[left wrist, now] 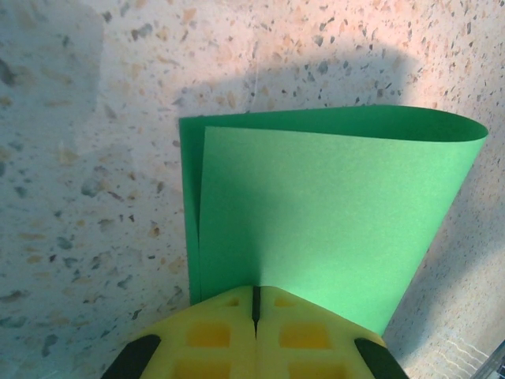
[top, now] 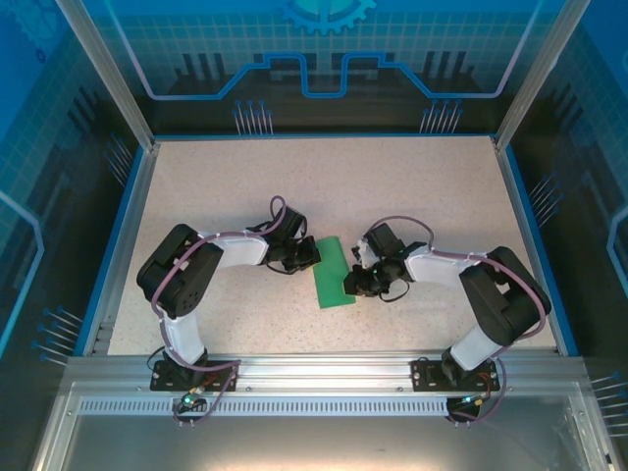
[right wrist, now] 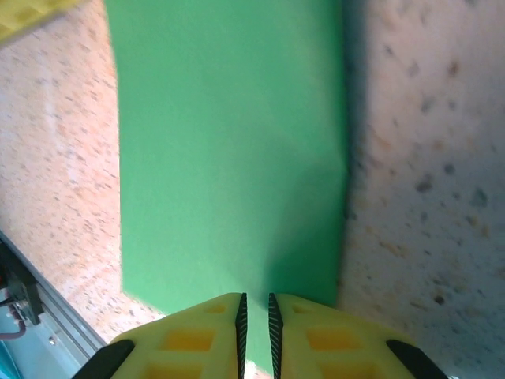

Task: Fold a paper plane with a square sheet of paper (pick it up from the middle)
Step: First fold in half a square sheet of paper at the center of the table.

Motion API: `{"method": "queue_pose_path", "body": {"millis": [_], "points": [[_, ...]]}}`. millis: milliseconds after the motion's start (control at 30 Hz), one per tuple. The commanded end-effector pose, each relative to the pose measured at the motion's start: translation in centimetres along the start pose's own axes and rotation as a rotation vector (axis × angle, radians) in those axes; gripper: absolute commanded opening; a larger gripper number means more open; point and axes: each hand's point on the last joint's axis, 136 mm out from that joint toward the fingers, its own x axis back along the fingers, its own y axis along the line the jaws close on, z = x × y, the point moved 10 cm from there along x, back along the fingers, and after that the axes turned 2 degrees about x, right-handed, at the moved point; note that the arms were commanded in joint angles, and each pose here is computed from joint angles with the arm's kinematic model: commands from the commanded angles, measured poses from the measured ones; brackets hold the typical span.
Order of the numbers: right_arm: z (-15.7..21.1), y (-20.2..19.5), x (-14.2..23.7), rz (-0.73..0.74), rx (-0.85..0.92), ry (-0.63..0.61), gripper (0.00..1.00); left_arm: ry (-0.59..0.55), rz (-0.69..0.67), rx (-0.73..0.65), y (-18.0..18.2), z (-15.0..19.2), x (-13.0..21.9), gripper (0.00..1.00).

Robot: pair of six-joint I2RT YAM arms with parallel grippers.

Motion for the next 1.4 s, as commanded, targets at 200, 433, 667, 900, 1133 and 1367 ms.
{"method": "queue_pose_path", "body": {"millis": [200,433,667,900,1133,1367], "points": [[1.3,-1.3,-0.1,0.051,-0.052,0.058,0.16,0.038,-0.160,0.027,2.9,1.1,-1.4,0.05],[1.3,-0.3,0.8,0.023,-0.023,0.034,0.15,0.035,-0.156,0.025,2.8,1.1,-1.3,0.05],[1.8,-1.2,0.0,0.063,-0.060,0.071,0.09,0.036,-0.154,0.022,2.7,1.1,-1.3,0.05],[-3.0,2.5,3.0,-0.027,0.032,-0.127,0.10,0.038,-0.155,0.018,2.7,1.1,-1.2,0.05],[-8.0,3.1,1.5,-0.075,0.045,-0.167,0.10,0.042,-0.157,0.012,2.4,1.1,-1.0,0.05],[-9.0,0.4,-0.6,-0.055,-0.027,-0.148,0.10,0.043,-0.165,0.014,2.5,1.1,-0.9,0.05]]}}
